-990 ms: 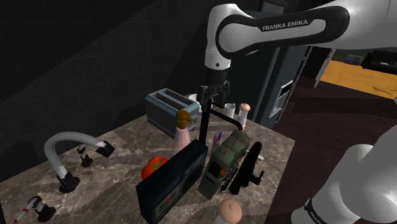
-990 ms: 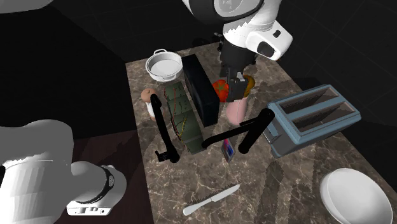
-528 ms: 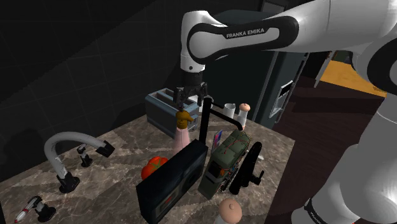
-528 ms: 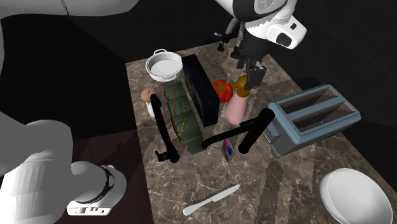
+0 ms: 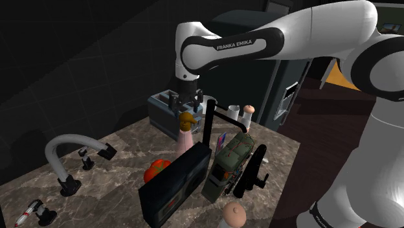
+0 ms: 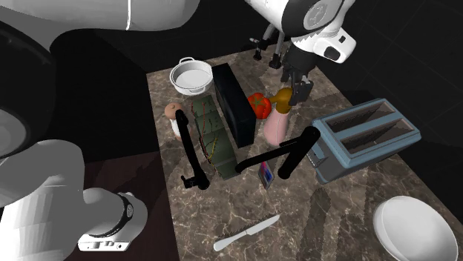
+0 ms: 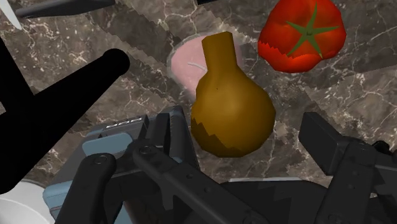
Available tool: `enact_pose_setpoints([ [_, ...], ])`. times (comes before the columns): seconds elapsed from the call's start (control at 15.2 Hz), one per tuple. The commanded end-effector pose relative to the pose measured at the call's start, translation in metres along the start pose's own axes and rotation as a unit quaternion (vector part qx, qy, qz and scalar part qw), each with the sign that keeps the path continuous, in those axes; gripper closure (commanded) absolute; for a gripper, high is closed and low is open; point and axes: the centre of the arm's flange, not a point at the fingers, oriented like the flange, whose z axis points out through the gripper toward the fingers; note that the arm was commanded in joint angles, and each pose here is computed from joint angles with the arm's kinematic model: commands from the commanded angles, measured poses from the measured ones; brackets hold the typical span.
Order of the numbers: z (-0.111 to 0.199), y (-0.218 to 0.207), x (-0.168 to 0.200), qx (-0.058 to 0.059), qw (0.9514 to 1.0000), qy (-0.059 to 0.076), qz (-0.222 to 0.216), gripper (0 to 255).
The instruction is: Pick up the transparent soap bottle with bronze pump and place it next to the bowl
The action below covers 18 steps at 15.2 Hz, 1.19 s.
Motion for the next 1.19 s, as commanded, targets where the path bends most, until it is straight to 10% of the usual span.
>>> enact_pose_setpoints([
  [0.0, 0.0115, -0.0002, -0.0011, 0.000, 1.0000, 0.000, 0.000, 0],
  [0.53, 0.0145, -0.0002, -0.0011, 0.000, 1.0000, 0.000, 0.000, 0],
  [0.59, 0.0145, -0.0002, -0.0011, 0.000, 1.0000, 0.000, 0.000, 255],
  [1.12, 0.0144, -0.0002, -0.0010, 0.000, 1.0000, 0.000, 0.000, 255],
])
